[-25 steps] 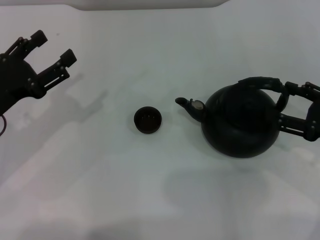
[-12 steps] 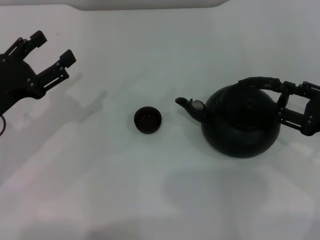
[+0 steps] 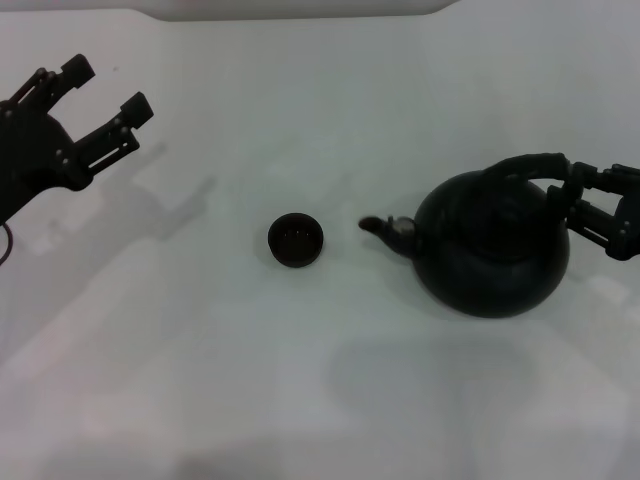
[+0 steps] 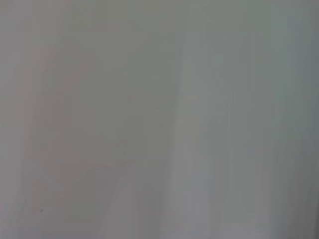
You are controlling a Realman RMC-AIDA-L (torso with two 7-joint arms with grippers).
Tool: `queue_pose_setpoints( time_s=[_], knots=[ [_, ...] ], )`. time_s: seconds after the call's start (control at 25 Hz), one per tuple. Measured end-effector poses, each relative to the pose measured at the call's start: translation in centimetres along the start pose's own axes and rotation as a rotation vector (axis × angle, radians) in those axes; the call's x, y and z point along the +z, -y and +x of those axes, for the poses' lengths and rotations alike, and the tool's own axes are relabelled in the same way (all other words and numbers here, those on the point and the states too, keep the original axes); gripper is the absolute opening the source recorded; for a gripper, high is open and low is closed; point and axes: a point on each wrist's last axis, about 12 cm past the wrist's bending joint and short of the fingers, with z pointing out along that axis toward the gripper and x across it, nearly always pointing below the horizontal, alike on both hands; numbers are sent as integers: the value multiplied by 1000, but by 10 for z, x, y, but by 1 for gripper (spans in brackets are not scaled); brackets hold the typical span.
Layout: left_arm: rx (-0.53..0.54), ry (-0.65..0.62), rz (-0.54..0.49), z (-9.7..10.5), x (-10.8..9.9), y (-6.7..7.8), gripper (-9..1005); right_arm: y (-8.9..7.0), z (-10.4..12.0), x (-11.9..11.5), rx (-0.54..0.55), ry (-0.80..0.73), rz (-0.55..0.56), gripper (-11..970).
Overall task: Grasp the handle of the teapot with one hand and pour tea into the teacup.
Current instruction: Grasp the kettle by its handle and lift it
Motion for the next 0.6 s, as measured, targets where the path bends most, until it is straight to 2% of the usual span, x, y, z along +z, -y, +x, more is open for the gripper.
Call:
queue_pose_setpoints(
  time_s=[0.32, 0.44, 0.6],
  knots=[
    [2, -15, 2, 1, 5, -2, 872, 2, -1, 1, -1, -2, 13, 446],
    [2, -19, -3, 1, 5, -3, 872, 2, -4, 5, -11, 3, 6, 282],
    [-1, -22, -8, 3, 5, -3, 866, 3, -8, 11, -21, 9, -6, 194]
  ],
)
